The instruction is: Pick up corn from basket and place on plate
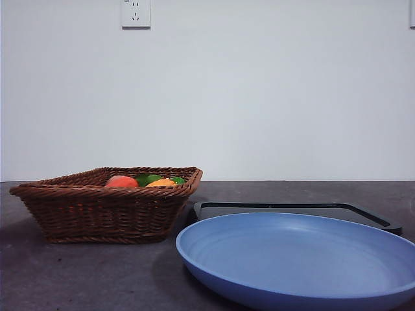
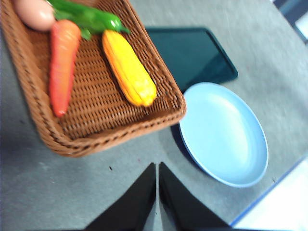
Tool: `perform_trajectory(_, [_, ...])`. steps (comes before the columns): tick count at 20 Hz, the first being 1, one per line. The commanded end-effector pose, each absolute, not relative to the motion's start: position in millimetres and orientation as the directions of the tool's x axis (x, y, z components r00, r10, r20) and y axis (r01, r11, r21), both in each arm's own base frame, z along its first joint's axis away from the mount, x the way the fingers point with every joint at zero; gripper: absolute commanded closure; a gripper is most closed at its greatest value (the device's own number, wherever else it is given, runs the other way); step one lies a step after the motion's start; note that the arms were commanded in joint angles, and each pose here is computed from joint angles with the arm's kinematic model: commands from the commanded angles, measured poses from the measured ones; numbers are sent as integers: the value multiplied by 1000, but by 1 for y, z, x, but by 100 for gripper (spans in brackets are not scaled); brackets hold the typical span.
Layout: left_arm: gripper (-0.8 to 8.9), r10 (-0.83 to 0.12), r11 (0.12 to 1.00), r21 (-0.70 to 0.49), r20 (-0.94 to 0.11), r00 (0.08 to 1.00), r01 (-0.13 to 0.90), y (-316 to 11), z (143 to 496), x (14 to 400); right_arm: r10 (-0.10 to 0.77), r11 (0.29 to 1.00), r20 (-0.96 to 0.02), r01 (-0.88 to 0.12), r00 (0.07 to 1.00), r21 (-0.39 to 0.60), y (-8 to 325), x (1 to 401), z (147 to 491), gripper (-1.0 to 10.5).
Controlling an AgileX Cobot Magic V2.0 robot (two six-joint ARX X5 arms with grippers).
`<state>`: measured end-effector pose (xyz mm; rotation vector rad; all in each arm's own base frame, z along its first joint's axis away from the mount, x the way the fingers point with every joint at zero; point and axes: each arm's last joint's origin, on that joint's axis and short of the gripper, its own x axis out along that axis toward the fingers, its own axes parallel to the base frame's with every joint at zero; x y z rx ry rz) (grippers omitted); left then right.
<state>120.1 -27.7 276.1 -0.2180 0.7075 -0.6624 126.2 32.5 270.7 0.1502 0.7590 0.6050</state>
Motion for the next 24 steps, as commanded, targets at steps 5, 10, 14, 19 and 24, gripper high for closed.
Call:
perform_trajectory(5, [688,-641,766,-369,-502,581,527,-29,283,124,574,812,-594,-489,564,319,35,129,275,863])
perform_trajectory(10, [419,-641,766,-384,-500,582,515,-29,283,124,572,815,-600,-465,559,345,35,130,274,635])
perform_trajectory(14, [419,-641,767,-386,-500,582,513,-29,283,124,567,820,-636,-432,524,376,37,140,267,635])
perform_trajectory(19, [422,-641,767,-387,-500,582,512,-29,283,124,553,827,-723,-378,413,417,42,166,245,635])
perform_trajectory(24, [422,-641,767,-387,-500,582,512,-29,283,124,545,828,-780,-344,308,442,51,194,217,643])
